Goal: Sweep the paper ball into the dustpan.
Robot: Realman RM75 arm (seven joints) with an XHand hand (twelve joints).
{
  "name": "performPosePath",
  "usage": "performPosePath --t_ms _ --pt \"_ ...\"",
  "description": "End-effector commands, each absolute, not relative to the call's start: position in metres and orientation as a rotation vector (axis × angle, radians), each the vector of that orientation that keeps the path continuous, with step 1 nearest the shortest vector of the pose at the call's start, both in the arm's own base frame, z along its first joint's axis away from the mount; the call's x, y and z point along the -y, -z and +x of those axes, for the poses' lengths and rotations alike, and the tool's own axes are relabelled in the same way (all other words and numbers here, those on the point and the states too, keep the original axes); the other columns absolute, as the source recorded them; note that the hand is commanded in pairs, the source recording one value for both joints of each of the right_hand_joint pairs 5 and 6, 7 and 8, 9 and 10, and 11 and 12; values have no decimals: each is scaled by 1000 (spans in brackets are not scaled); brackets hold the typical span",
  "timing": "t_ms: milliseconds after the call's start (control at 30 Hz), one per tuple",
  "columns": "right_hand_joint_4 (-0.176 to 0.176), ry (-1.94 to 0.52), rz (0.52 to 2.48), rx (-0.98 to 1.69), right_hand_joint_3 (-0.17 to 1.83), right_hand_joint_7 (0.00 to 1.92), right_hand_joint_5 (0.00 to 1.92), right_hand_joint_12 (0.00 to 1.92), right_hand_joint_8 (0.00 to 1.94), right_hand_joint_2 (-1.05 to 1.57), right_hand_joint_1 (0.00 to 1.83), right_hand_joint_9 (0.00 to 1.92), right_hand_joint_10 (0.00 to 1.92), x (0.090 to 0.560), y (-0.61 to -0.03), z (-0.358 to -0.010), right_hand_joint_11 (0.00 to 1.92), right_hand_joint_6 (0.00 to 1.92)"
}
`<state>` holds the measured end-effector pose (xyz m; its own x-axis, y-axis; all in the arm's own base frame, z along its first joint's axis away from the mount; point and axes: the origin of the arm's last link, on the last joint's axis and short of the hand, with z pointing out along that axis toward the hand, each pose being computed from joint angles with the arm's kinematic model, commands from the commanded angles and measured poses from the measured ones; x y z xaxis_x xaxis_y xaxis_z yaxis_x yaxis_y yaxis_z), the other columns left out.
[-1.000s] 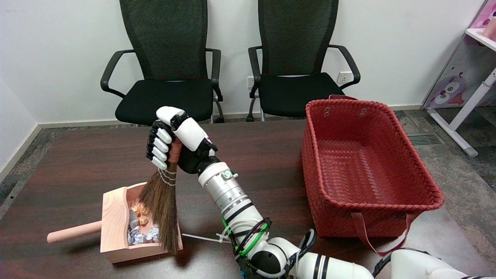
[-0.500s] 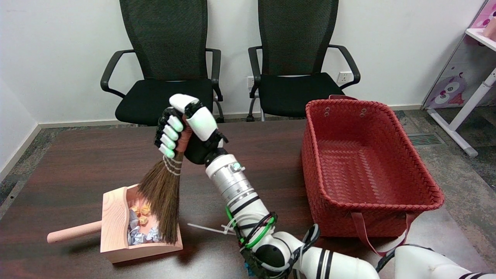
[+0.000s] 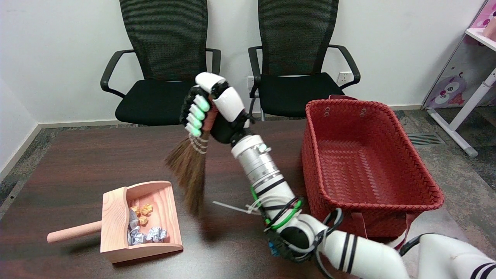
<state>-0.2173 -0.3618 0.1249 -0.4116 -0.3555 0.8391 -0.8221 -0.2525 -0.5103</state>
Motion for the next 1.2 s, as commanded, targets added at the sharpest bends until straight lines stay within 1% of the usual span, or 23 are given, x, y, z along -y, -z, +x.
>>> performPosePath --t_ms 33,333,600,967,1200 --pt "28 -1552 1595 1232 1602 1920 1920 1920 1920 1571 666 1920 1920 356 -201 -175 1920 1920" --pt "26 -1451 1591 1066 1642 1920 1920 1920 1920 1571 693 1920 1920 350 -227 -171 1920 1920" --pt "22 -1493 1515 994 1696 1920 1920 1920 1920 1571 707 1920 1920 337 -257 -171 1920 1920" --pt "20 -1482 1502 990 1807 1920 1920 1920 1920 1571 711 1920 1920 336 -261 -175 1920 1920" --pt "19 -1484 1503 993 1833 1920 1920 1920 1920 1571 706 1920 1920 337 -260 -174 1920 1920"
